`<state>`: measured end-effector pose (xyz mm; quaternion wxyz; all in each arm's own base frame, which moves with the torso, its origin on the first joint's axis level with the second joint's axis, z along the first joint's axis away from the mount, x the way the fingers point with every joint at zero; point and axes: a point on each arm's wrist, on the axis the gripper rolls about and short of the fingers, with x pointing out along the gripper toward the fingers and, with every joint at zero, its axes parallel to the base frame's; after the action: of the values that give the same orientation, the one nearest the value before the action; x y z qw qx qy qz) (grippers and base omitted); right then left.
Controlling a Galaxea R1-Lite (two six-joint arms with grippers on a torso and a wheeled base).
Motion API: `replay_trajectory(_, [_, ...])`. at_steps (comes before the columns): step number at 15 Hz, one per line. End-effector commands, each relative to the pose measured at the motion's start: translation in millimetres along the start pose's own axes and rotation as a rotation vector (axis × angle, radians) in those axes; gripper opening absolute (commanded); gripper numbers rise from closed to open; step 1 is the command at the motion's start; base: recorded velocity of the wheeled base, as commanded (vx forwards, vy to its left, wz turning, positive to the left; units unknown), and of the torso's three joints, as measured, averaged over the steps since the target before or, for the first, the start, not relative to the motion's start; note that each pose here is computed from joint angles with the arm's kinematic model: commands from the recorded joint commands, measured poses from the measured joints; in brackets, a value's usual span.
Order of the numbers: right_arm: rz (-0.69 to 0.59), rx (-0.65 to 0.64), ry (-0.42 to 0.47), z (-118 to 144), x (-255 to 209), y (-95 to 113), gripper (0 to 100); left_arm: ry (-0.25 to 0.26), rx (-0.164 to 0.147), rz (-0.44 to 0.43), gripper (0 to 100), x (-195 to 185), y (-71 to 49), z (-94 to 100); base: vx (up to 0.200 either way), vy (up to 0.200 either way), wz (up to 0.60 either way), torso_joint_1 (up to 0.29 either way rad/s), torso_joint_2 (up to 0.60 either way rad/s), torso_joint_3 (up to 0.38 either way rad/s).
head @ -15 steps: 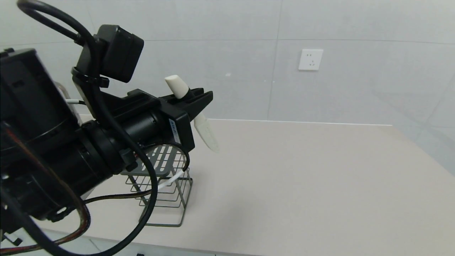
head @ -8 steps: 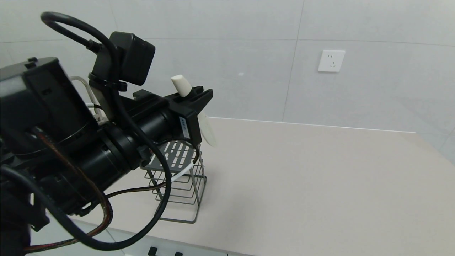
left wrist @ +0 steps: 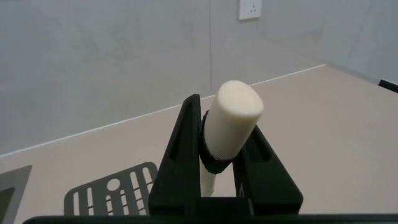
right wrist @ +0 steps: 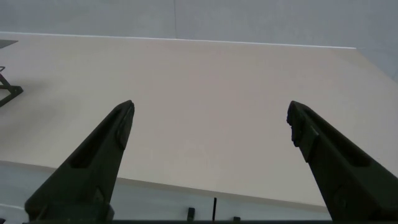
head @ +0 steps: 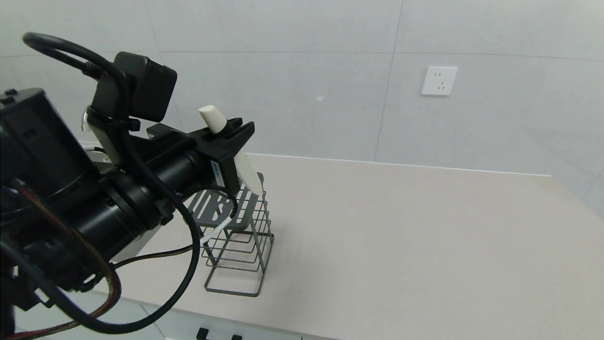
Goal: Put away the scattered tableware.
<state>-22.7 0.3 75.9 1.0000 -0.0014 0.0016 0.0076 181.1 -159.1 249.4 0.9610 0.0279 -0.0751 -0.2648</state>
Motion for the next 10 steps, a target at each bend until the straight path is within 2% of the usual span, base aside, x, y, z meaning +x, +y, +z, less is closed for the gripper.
replay_trajectory(1, [0.0,0.0,0.001,0.0,0.1,0.0,100,-0.005,0.004,0.017,0,-1.7,4.2,1.3,0.0,0.0,0.0,0.0,0.0,0.0])
replay_trajectory(5, [0.0,0.0,0.003,-0.2,0.1,0.0,100,0.014,0.01,0.016,0,-2.5,4.0,-4.4,0.0,0.0,0.0,0.0,0.0,0.0])
replay_trajectory(8, [0.0,0.0,0.003,-0.2,0.1,0.0,100,0.005,0.01,0.033,0,-2.3,7.8,-3.5,0.0,0.0,0.0,0.0,0.0,0.0])
replay_trajectory(9, [0.0,0.0,0.001,0.0,0.1,0.0,100,0.01,0.016,0.047,0,-0.9,10.8,-4.9,0.0,0.0,0.0,0.0,0.0,0.0])
replay_trajectory(10, [0.0,0.0,0.003,-0.2,0.1,0.0,100,0.011,0.038,0.056,0,0.2,12.8,-5.4,0.0,0.0,0.0,0.0,0.0,0.0])
